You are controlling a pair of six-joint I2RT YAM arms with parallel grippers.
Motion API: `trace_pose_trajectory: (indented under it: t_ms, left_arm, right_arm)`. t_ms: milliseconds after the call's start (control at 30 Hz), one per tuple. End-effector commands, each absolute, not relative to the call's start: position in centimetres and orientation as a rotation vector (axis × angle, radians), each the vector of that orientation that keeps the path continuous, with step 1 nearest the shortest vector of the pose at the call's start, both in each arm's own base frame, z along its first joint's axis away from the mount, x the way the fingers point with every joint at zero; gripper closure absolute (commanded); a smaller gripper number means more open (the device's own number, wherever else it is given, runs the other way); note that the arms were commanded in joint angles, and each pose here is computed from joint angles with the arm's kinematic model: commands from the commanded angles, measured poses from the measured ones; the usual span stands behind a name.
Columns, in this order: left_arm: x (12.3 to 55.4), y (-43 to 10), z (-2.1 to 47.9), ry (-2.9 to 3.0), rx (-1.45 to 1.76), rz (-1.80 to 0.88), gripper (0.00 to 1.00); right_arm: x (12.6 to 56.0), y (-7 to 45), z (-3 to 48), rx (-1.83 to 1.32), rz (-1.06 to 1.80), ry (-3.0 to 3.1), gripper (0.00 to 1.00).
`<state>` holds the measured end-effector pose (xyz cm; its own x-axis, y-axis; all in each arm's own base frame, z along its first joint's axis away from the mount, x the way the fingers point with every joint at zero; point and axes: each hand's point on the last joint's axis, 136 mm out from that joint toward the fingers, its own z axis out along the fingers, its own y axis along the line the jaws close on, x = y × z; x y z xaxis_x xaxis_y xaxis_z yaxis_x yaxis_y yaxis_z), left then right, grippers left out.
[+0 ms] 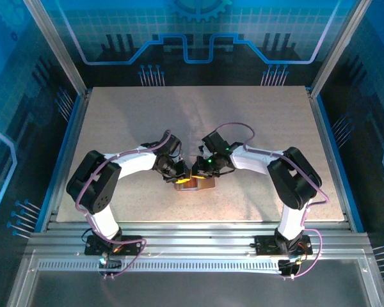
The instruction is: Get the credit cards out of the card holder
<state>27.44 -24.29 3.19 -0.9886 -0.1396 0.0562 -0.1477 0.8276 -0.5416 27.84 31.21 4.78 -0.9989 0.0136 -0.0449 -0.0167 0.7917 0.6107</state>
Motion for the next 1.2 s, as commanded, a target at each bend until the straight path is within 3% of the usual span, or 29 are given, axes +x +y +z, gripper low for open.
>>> trace_pose_trajectory:
  t_ms: [0, 1167]
  left_arm:
    - [26.5, -23.8, 2.4, -2.977, 0.251, 0.832, 0.81]
    - [26.7, -23.8, 2.9, -2.981, 0.241, 0.836, 0.81]
  right_arm:
    - [28.0, 31.2, 4.5, -0.011, 1.007, 2.945, 0.85]
    - [27.3, 29.8, 2.5, 0.028, 0.902, 3.004, 0.80]
